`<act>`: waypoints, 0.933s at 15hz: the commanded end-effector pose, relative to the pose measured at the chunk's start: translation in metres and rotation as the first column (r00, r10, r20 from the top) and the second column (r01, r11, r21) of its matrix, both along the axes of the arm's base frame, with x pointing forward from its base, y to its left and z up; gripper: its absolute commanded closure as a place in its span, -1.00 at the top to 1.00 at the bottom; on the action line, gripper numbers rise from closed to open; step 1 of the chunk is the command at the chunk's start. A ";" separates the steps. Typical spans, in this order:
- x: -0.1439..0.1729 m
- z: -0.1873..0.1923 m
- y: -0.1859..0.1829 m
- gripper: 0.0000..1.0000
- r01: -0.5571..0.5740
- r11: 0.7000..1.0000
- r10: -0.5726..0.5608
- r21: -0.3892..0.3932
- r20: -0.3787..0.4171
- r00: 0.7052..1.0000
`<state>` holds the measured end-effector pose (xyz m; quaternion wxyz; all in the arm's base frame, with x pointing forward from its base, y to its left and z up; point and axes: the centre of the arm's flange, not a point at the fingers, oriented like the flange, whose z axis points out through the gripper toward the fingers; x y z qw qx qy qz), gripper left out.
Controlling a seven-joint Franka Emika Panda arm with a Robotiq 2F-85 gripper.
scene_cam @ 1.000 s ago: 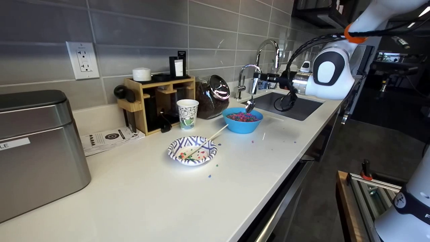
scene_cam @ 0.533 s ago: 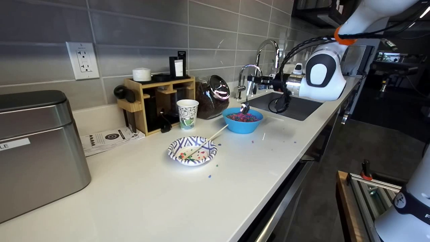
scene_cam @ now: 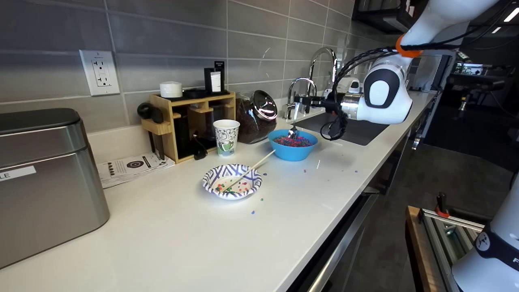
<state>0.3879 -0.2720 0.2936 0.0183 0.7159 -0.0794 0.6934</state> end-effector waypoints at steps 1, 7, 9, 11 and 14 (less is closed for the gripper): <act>0.032 -0.026 0.040 -1.00 0.039 0.999 -0.039 -0.005 -0.054 0.998; 0.034 -0.027 0.042 -1.00 0.034 0.999 -0.032 0.030 -0.086 0.996; 0.035 -0.027 0.041 -1.00 0.026 0.999 -0.023 0.036 -0.089 0.996; 0.036 -0.029 0.041 -1.00 0.017 0.999 -0.012 0.049 -0.094 0.995; 0.037 -0.029 0.039 -1.00 0.018 0.999 -0.014 0.047 -0.090 0.996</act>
